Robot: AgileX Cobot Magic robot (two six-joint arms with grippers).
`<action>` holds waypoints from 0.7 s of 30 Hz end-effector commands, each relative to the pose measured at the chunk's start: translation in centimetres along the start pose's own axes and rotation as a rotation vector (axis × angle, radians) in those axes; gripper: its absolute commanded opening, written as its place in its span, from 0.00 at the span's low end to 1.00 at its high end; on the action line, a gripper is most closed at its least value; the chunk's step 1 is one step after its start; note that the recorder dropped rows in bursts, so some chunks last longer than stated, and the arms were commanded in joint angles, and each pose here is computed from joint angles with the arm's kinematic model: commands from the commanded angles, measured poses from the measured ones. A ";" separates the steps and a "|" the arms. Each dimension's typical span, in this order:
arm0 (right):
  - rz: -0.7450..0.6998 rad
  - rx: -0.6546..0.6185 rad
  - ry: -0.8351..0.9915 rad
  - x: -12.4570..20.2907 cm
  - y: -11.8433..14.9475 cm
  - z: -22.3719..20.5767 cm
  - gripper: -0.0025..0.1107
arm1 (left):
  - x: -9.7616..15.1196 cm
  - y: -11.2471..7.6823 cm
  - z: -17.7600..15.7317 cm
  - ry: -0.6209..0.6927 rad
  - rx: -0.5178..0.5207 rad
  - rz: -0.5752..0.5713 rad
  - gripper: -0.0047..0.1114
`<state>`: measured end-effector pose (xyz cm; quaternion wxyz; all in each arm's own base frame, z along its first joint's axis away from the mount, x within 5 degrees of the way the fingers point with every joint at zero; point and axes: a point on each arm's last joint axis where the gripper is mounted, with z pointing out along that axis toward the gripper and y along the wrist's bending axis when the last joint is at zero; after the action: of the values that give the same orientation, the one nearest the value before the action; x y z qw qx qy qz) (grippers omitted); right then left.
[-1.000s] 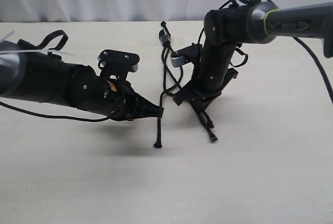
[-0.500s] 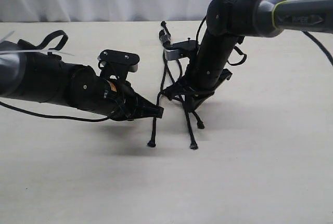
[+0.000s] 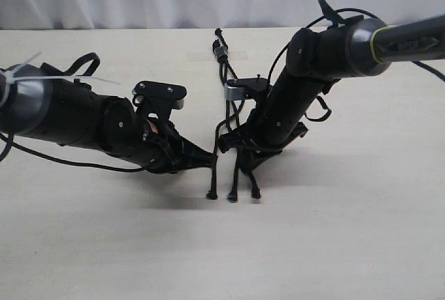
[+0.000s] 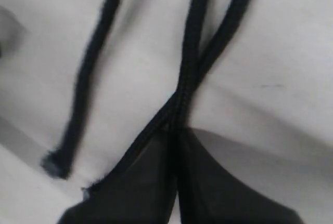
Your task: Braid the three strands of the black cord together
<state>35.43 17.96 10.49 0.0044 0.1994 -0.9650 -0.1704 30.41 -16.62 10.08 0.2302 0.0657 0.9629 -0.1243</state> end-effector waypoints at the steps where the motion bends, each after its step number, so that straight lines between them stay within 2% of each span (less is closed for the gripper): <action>1: 0.007 -0.054 0.028 1.0 0.0 1.9 0.06 | 0.4 -0.5 0.2 0.018 0.008 -0.020 0.04; 5: 0.010 -0.057 0.027 1.0 0.1 1.9 0.06 | 0.8 -1.1 0.3 0.038 0.017 -0.005 0.04; 14: 0.040 -0.067 0.024 0.9 0.2 1.9 0.07 | 1.3 -1.0 0.6 0.083 0.016 -0.026 0.04; 16: 0.047 -0.065 0.019 0.9 0.2 1.8 0.12 | 1.4 -1.0 0.6 0.086 0.016 -0.032 0.04; 21: 0.047 -0.056 -0.031 0.5 0.5 0.7 0.36 | 1.6 -1.1 0.6 0.112 0.018 -0.034 0.04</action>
<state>34.99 18.74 10.51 0.0001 0.1650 -0.9614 -0.2202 29.52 -17.62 9.55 0.1988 0.0580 0.9691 -0.1342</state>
